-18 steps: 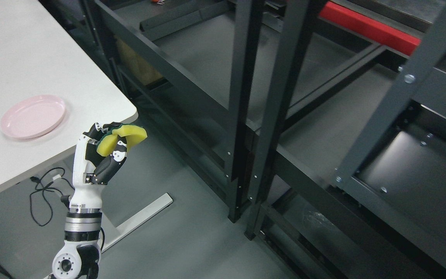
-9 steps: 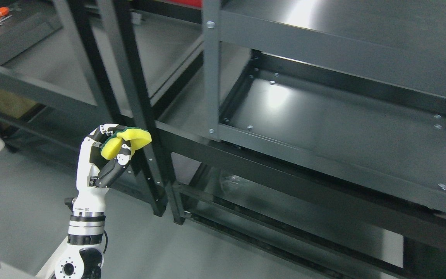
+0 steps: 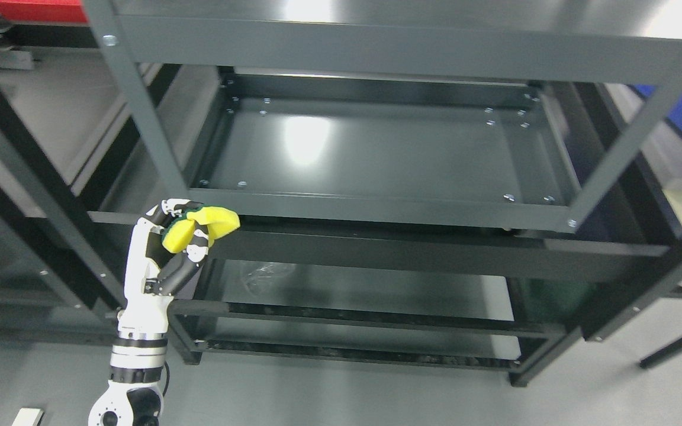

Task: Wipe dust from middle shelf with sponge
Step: 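Hold the sponge in the left hand while turning toward the shelving, then reach the left hand with sponge into the middle shelf, far side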

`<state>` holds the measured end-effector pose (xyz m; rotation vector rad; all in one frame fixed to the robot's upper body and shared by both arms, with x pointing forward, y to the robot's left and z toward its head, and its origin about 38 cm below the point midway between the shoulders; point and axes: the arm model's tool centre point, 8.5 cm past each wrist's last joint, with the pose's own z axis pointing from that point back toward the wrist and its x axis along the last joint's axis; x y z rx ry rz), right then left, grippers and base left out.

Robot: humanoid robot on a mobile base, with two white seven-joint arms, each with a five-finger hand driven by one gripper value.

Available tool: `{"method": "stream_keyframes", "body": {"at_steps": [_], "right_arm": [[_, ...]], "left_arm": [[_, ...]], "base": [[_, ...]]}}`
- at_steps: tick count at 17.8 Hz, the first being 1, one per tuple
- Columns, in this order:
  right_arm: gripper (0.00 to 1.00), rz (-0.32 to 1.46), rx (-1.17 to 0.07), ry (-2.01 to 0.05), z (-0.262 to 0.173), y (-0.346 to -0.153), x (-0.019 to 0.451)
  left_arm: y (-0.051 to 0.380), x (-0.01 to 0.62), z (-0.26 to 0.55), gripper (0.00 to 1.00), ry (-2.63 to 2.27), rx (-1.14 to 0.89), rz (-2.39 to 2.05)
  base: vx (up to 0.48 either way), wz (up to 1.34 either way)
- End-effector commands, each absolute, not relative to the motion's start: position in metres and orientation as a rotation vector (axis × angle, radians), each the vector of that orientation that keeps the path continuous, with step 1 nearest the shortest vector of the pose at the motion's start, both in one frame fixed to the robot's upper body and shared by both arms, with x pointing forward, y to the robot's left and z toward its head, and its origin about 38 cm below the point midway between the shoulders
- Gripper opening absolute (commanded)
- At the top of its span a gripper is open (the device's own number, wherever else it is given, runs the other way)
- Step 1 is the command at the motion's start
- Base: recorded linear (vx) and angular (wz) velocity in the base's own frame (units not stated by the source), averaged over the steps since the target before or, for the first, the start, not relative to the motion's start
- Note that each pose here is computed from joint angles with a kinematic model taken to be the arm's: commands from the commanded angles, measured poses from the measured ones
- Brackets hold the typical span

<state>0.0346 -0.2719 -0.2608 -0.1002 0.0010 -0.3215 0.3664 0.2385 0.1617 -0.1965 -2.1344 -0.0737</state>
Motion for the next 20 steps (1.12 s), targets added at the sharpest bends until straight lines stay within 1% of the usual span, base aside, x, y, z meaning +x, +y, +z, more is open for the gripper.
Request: {"method": "stream_keyframes", "body": {"at_steps": [1, 3, 4, 7, 10, 16, 18, 20], "right_arm": [[1.0, -0.322, -0.118, -0.019, -0.26, -0.284, 0.04], [1.0, -0.322, -0.118, -0.019, -0.26, -0.284, 0.04], [1.0, -0.322, -0.118, -0.021, -0.26, -0.284, 0.041], [1.0, -0.322, -0.118, -0.021, -0.26, -0.284, 0.041], [1.0, -0.322, -0.118, -0.019, -0.26, -0.284, 0.04], [1.0, -0.322, -0.118, -0.019, -0.26, -0.284, 0.04], [1.0, -0.321, -0.118, -0.019, -0.26, -0.284, 0.04], [1.0, -0.322, -0.118, -0.021, -0.26, -0.284, 0.041]], "left_arm": [[0.223, 0.356, 0.152, 0.02, -2.102, -0.259, -0.164], [0.203, 0.35, 0.151, 0.02, -2.114, -0.319, -0.202], [0.181, 0.344, 0.149, 0.02, -2.122, -0.383, -0.238], [0.138, 0.332, 0.156, 0.01, -2.158, -0.507, -0.342], [0.1, 0.346, 0.186, 0.01, -2.229, -0.518, -0.559], [-0.004, 0.386, 0.276, 0.01, -2.384, -0.308, -1.366], [-0.035, 0.39, 0.311, 0.01, -2.384, -0.181, -1.713], [-0.053, 0.388, 0.345, 0.01, -2.42, -0.036, -1.917]], "base": [[-0.075, -0.54], [-0.052, -0.33], [-0.034, -0.16], [-0.013, -0.05], [0.01, 0.04], [0.012, 0.09], [0.017, 0.09], [0.017, 0.1]]}}
